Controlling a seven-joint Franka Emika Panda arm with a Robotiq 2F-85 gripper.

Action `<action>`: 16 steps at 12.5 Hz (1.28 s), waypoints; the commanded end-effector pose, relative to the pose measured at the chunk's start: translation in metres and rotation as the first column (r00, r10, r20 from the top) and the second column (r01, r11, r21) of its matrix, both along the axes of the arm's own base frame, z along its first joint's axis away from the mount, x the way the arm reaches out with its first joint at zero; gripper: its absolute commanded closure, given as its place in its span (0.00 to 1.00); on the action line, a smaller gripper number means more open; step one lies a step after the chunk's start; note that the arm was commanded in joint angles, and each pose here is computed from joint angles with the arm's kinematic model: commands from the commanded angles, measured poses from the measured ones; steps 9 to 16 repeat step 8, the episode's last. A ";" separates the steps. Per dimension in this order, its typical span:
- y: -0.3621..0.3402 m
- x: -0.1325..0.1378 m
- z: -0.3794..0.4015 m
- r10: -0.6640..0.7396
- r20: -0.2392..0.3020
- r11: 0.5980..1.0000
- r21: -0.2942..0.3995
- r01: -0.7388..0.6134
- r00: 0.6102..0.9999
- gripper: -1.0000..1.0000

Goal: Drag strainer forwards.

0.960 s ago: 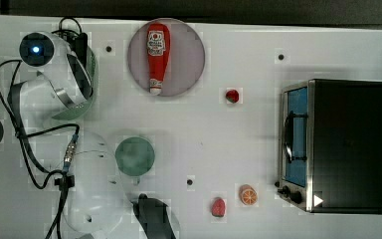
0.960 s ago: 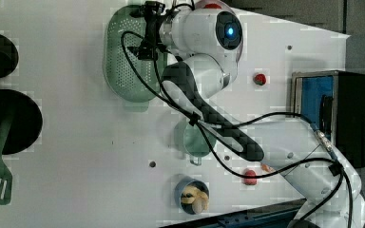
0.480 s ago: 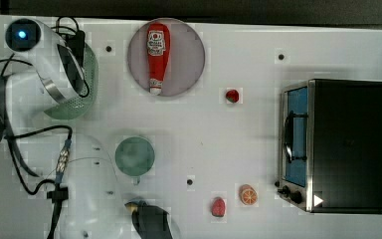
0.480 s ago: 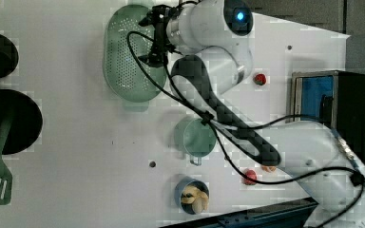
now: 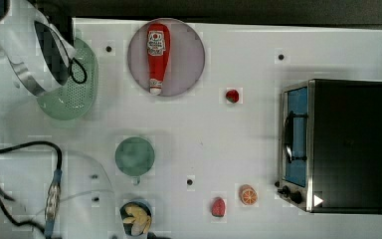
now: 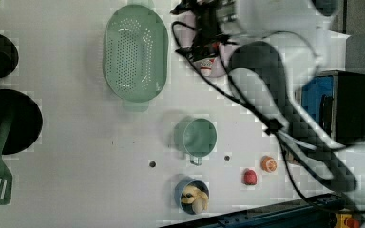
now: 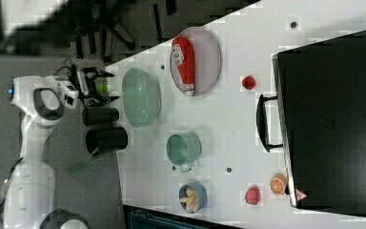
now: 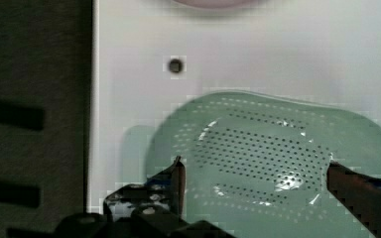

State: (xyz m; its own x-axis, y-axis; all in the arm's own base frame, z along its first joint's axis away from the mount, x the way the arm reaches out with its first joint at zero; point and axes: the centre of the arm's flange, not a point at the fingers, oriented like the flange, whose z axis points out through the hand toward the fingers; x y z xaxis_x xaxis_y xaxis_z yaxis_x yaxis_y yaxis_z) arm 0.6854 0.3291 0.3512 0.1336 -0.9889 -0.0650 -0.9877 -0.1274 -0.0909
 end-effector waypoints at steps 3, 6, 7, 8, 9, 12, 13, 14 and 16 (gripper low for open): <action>-0.112 0.004 -0.013 0.211 0.009 0.976 -0.063 -0.210 0.977 0.00; -0.173 -0.012 0.009 0.361 -0.013 0.927 -0.105 -0.360 0.932 0.00; -0.195 -0.018 0.018 0.403 -0.020 0.908 -0.117 -0.402 0.915 0.00; -0.216 -0.026 0.028 0.423 -0.025 0.897 -0.126 -0.423 0.906 0.00; -0.216 -0.026 0.028 0.423 -0.025 0.897 -0.126 -0.423 0.906 0.00; -0.216 -0.026 0.028 0.423 -0.025 0.897 -0.126 -0.423 0.906 0.00; -0.216 -0.026 0.028 0.423 -0.025 0.897 -0.126 -0.423 0.906 0.00; -0.216 -0.026 0.028 0.423 -0.025 0.897 -0.126 -0.423 0.906 0.00; -0.216 -0.026 0.028 0.423 -0.025 0.897 -0.126 -0.423 0.906 0.00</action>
